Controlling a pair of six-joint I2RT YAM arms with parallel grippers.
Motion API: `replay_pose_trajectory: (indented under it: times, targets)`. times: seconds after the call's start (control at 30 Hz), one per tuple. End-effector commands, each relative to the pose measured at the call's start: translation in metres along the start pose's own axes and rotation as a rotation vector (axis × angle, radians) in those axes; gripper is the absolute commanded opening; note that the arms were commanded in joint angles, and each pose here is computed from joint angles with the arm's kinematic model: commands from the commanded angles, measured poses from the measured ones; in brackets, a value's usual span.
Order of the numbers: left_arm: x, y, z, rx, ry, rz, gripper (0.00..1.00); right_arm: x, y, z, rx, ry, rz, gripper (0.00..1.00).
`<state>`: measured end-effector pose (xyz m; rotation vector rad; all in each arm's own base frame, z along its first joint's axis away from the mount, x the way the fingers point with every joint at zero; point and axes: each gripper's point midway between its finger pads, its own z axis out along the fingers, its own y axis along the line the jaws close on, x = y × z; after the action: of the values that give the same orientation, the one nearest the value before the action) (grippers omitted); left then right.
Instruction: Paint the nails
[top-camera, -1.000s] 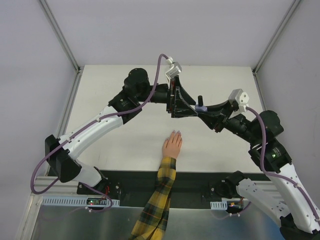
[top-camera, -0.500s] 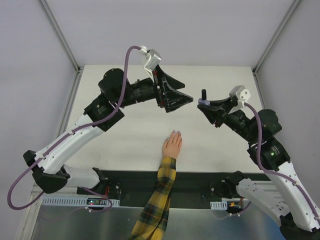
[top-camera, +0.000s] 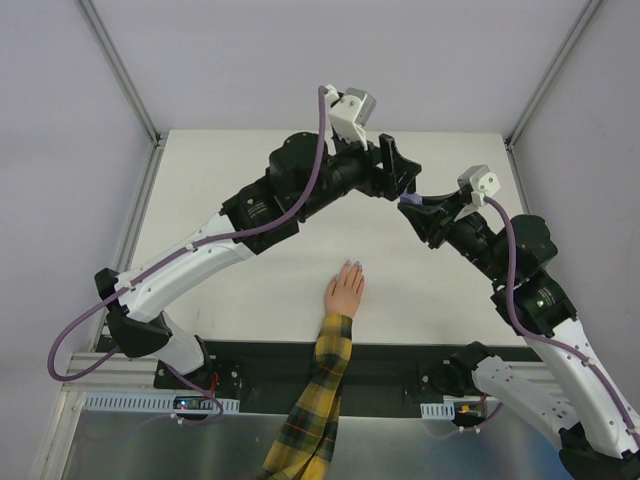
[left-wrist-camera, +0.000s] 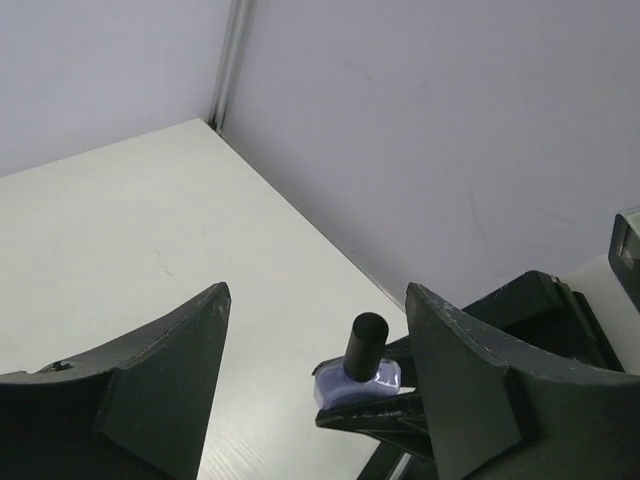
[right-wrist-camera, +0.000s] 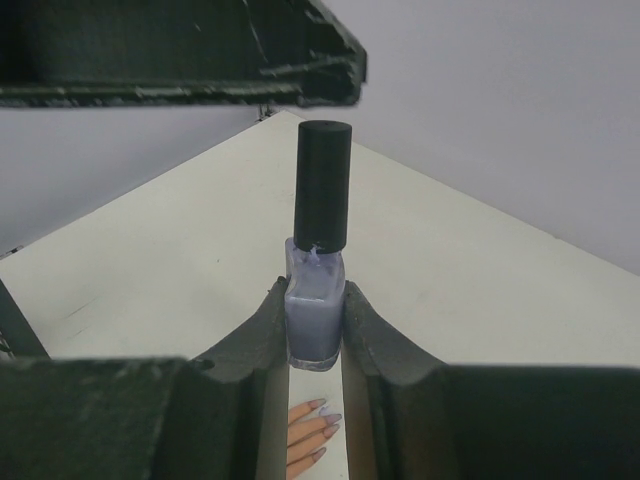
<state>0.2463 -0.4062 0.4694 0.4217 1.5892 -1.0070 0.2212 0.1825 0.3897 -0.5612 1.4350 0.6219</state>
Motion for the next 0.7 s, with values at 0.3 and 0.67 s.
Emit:
replay_pose_trajectory:
  times: [0.3,0.67]
  targets:
    - [-0.002,-0.026,0.006,0.038,-0.002,-0.025,0.55,-0.042,0.000,-0.009,0.016,-0.121,-0.011,0.00]
    - [0.019,-0.037,0.011,0.103,0.060,-0.040,0.41,-0.046,0.002,-0.008,0.006,-0.132,0.005,0.00]
